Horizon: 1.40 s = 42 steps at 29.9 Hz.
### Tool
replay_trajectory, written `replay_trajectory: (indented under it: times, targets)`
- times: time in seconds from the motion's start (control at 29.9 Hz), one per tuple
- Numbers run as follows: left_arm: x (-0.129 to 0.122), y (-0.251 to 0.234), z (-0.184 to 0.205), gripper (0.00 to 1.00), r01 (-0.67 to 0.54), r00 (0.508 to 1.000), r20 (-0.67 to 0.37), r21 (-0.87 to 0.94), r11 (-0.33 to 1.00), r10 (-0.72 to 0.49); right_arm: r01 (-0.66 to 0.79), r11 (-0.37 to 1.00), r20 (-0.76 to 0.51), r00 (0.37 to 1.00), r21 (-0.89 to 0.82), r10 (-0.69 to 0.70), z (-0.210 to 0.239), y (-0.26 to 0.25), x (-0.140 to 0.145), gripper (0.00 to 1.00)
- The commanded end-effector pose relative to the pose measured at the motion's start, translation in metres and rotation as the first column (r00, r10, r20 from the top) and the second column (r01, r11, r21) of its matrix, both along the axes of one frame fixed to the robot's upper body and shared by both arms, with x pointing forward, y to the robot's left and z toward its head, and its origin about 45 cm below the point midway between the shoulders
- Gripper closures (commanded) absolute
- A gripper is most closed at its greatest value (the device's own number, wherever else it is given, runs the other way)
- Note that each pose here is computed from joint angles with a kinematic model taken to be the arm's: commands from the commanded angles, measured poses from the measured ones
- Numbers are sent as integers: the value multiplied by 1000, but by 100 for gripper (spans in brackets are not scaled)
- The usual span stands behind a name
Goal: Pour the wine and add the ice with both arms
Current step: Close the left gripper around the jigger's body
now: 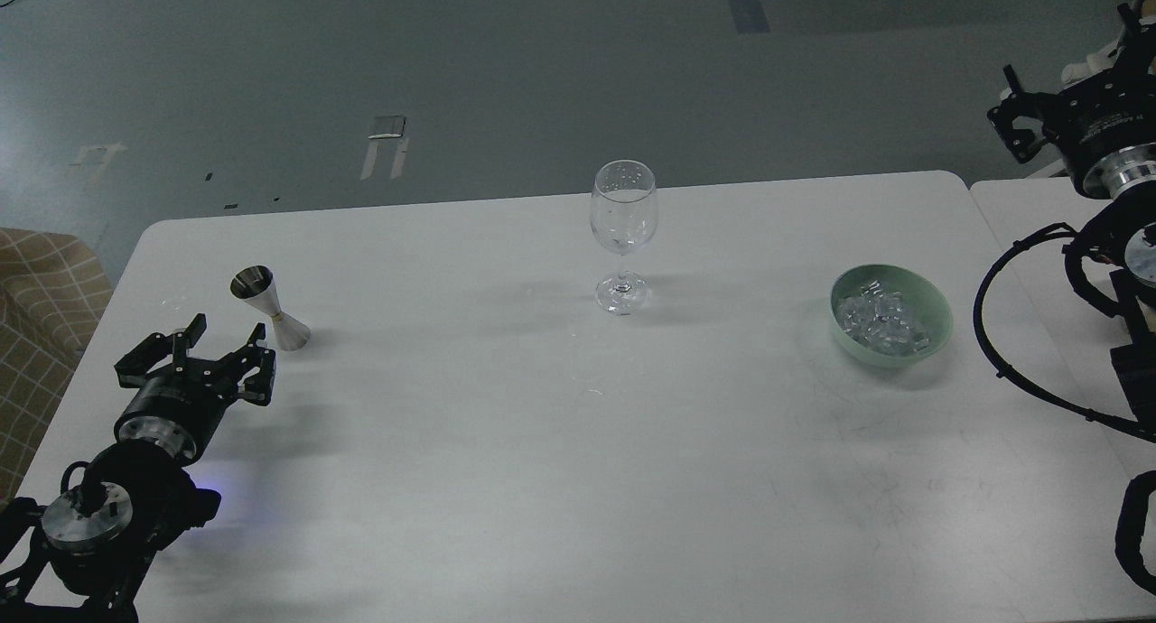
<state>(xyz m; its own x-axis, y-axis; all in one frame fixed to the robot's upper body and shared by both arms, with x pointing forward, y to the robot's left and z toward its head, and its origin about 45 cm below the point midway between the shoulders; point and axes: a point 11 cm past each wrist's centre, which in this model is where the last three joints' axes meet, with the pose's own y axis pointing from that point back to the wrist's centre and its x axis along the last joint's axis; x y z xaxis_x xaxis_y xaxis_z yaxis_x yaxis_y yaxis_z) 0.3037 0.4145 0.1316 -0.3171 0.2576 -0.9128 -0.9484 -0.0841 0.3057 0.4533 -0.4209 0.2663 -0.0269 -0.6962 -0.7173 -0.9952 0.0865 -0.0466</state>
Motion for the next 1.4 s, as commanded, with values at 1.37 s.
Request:
replay_trajectory:
  times: [1.37]
  targets:
    - [19, -20, -13, 38, -34, 999, -29, -82, 996, 32, 12, 1000, -25, 1000, 1, -12, -7, -1, -2, 0]
